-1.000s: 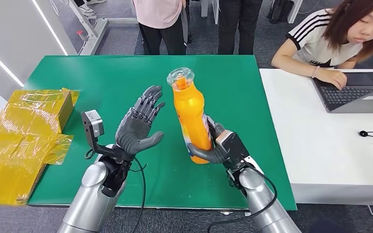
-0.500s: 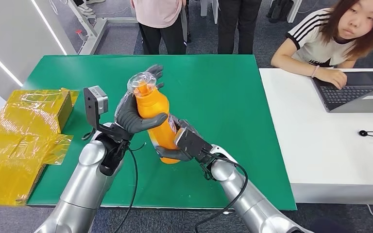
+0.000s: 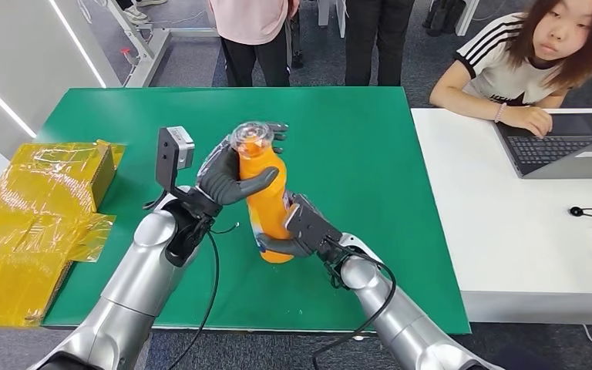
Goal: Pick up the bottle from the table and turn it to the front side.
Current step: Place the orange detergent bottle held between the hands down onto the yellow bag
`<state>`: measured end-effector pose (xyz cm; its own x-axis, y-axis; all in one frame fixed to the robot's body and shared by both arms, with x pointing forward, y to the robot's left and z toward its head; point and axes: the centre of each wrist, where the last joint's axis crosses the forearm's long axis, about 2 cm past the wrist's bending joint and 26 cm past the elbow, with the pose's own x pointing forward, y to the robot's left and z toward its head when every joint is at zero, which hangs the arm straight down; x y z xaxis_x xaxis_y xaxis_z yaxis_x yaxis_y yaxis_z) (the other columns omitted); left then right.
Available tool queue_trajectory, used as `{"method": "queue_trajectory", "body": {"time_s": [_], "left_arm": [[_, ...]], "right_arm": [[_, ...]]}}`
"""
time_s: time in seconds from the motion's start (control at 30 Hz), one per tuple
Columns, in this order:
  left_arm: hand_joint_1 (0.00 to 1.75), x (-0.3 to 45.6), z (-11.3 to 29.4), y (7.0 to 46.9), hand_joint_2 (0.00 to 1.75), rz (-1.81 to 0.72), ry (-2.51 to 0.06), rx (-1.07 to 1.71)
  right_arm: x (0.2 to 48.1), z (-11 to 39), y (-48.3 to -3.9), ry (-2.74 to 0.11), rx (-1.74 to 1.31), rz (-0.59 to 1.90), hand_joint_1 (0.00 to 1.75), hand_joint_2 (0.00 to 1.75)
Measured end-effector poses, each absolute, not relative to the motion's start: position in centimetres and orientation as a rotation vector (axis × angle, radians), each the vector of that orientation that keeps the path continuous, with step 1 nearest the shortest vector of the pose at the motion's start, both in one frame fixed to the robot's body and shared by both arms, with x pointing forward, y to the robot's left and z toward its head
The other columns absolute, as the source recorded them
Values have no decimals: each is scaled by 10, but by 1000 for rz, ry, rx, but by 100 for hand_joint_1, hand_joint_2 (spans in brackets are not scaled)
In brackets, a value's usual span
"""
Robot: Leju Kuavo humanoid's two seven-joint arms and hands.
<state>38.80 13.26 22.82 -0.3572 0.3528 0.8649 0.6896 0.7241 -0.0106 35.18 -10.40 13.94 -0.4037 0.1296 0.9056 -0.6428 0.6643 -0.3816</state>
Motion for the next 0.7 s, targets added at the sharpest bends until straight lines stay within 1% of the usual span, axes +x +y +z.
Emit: {"method": "queue_trajectory", "body": {"time_s": [0.17,0.2,0.23,0.3,0.33,0.37,0.4,0.6,0.7], "left_arm": [[175,389,223,133,175,-431,-1886,-910],[175,388,221,133,175,-429,-1876,-920],[175,388,220,132,175,-428,-1866,-928],[175,388,218,132,175,-424,-1844,-950],[175,389,217,132,175,-421,-1831,-963],[175,389,217,132,175,-417,-1818,-977],[175,389,216,132,175,-413,-1806,-991],[175,390,212,132,175,-396,-1760,-1034],[175,390,211,131,175,-416,-1789,-984]], "right_arm": [[343,129,-111,-1791,395,887,172,175],[342,128,-112,-1790,392,885,163,175],[340,126,-112,-1789,390,884,146,175],[337,123,-114,-1787,385,882,64,175],[335,122,-114,-1786,382,882,29,175],[334,121,-115,-1786,380,881,2,175],[333,120,-116,-1786,377,879,0,175],[328,116,-120,-1789,368,876,0,175],[328,115,-122,-1789,359,869,0,175]]}}
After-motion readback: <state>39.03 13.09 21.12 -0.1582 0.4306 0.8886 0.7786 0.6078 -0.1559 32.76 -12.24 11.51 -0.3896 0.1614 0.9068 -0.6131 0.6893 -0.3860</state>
